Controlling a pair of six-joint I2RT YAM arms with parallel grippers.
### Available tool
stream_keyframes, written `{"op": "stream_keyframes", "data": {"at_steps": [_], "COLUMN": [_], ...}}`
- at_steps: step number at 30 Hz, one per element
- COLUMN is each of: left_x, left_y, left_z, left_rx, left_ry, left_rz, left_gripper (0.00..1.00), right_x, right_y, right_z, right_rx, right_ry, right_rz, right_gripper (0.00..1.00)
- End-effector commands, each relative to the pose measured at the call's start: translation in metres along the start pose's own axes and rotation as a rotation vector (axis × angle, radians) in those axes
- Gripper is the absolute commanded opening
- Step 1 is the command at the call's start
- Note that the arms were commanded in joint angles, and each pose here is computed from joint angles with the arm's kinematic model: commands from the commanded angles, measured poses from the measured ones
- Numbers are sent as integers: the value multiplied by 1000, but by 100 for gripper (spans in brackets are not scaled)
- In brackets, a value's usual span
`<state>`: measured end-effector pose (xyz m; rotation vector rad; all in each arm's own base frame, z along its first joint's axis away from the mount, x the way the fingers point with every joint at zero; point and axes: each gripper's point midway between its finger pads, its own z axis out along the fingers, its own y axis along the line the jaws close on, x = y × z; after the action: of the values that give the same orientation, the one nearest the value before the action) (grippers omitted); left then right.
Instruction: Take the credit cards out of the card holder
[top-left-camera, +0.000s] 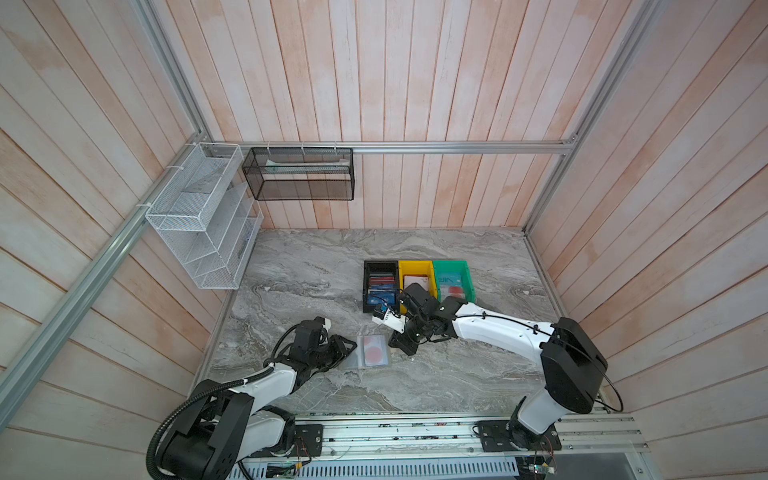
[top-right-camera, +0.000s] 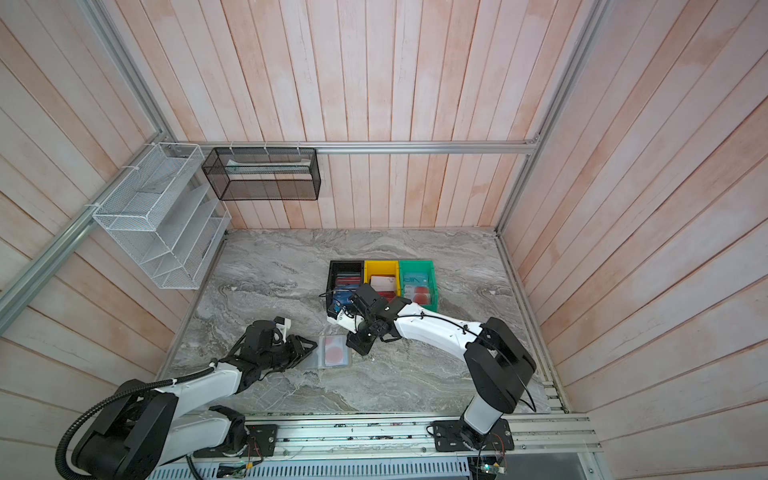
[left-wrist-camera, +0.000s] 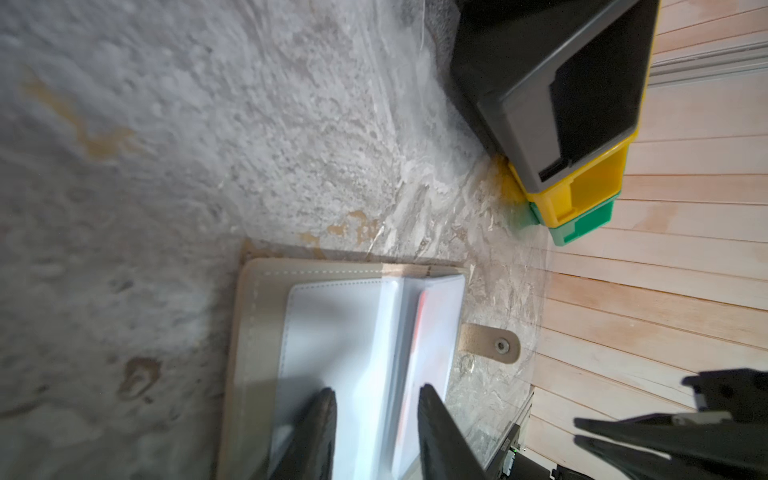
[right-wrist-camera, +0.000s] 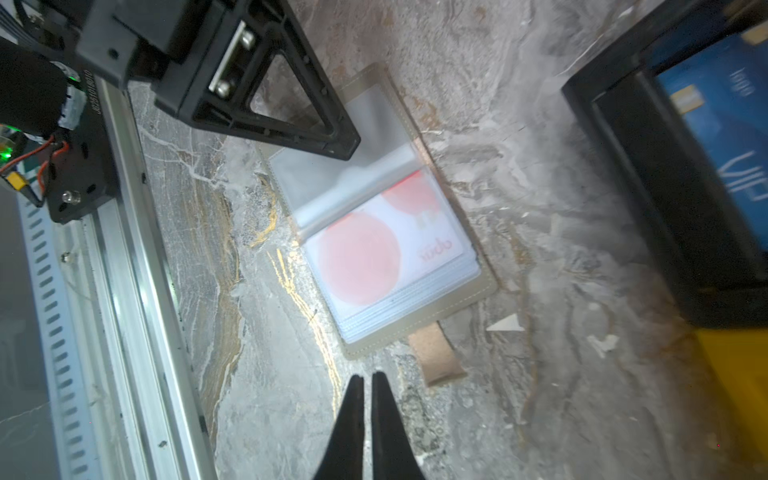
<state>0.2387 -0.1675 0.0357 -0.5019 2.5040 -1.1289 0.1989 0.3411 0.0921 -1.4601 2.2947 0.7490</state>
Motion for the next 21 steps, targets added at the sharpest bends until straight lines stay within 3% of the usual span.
{"op": "stream_keyframes", "data": {"at_steps": [1, 11, 21], "left_x": [-2, -1, 2], "left_y": [10, 14, 23], "left_z": [-1, 0, 5], "left_rx": [-73, -90, -103], "left_ry": [-2, 0, 10], "left_rz": [10, 2, -4], "left_gripper": [35, 32, 32], "right_x": [-20, -7, 5], "right_y": [5, -9, -23], "right_z": [10, 48, 60], "right_rx": [-72, -87, -88], "right_ry": [-91, -13, 19], "right_rz": [33, 59, 103], "right_gripper": [6, 3, 3]}}
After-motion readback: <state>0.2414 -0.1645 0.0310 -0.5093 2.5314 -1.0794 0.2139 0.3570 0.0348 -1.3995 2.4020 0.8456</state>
